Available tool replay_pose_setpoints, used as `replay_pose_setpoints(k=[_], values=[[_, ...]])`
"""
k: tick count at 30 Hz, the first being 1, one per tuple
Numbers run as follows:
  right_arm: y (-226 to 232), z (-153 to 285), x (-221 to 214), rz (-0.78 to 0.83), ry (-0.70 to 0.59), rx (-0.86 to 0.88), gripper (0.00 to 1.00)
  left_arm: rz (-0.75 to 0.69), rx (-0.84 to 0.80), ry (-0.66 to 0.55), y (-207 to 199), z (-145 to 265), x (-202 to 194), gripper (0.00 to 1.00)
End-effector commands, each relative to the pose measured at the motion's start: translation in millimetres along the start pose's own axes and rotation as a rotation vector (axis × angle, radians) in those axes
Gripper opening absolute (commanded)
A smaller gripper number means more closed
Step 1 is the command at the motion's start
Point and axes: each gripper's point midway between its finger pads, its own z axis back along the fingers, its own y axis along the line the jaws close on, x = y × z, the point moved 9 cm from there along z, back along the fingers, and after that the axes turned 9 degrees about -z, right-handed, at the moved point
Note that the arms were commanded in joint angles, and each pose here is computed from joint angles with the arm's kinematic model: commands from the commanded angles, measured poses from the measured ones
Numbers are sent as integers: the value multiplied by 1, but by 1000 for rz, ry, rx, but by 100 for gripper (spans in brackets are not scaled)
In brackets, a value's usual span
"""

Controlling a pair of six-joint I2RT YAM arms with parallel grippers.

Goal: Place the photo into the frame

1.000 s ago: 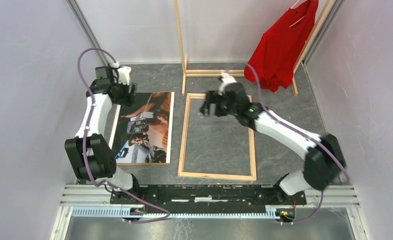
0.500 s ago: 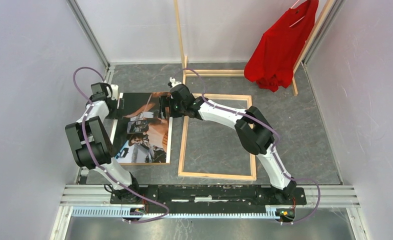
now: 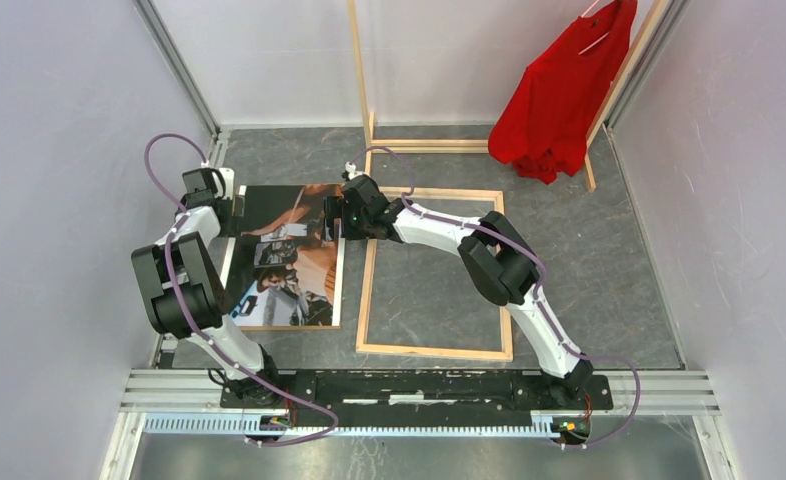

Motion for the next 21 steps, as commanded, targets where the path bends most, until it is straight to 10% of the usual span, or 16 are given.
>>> replay_pose_setpoints(k=[1,21], values=[[-1,-11,-1,-35,-28,3,94,-32,53,-23,8,-8,3,81],[-5,-27,-13,-192,-30,125,93,-84,-287,93,-42,-27,-37,81]])
